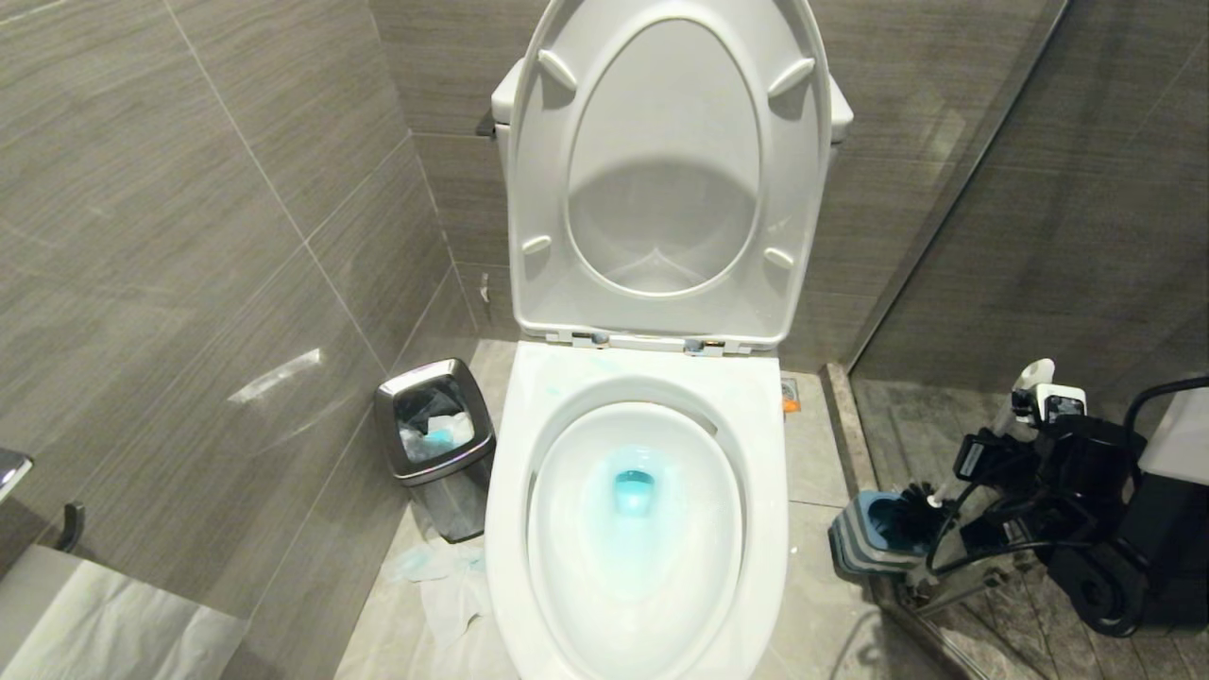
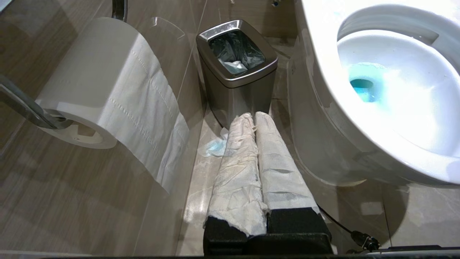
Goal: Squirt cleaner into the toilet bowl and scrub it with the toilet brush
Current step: Put the toilet brush back
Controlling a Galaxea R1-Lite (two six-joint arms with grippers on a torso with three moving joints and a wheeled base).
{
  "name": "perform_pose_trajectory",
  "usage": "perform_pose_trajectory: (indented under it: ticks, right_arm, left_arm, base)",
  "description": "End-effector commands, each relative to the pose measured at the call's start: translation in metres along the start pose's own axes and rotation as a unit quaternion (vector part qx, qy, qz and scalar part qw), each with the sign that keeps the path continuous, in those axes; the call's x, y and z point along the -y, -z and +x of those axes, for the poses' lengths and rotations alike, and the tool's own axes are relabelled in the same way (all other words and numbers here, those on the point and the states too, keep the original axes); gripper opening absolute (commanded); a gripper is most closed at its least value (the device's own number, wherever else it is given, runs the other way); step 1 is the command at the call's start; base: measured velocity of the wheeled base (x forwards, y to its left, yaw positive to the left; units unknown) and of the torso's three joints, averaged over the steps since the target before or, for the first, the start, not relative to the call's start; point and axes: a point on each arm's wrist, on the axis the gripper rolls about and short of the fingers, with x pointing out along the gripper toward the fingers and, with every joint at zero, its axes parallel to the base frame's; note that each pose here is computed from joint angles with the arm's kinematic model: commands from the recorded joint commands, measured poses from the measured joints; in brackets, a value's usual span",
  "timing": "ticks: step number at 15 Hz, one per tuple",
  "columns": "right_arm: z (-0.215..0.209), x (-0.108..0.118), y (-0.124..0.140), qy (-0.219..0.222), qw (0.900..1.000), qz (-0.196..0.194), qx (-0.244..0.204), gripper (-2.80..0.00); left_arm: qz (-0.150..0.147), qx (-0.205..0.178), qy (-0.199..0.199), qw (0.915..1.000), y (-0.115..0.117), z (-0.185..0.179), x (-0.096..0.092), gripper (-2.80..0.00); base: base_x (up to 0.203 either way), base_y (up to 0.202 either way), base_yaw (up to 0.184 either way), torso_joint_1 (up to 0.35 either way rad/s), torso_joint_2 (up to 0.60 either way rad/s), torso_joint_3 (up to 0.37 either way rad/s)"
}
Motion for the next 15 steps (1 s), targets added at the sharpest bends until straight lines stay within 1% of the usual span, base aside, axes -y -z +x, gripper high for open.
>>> perform_pose_trajectory:
  ticks: [1,4,6,15]
  right_arm:
    - [0.003,0.0,0.001,0.001,1.0,0.001,0.004,-2.8]
    - [0.005,-0.001,0.002,0.001,1.0,0.0,0.004,-2.8]
    - [0.007,-0.001,0.004,0.002,1.0,0.0,0.003,-2.8]
    - [0.013,-0.003,0.004,0.0,1.0,-0.002,0.008,-2.8]
  left_arm:
    - [0.001,0.0,0.0,1.0,0.0,0.0,0.0,-2.8]
    - [0.0,-0.001,0.0,1.0,0.0,0.0,0.0,-2.8]
    - [0.001,0.0,0.0,1.0,0.0,0.0,0.0,-2.8]
    - [0.001,-0.001,0.0,1.0,0.0,0.0,0.0,-2.8]
  base:
    - [0.0,0.0,0.0,0.0,0.0,0.0]
    - [0.0,0.0,0.0,0.0,0.0,0.0]
    - [0.0,0.0,0.0,0.004,0.0,-0.102]
    - [0.0,0.0,0.0,0.001,0.0,-0.188]
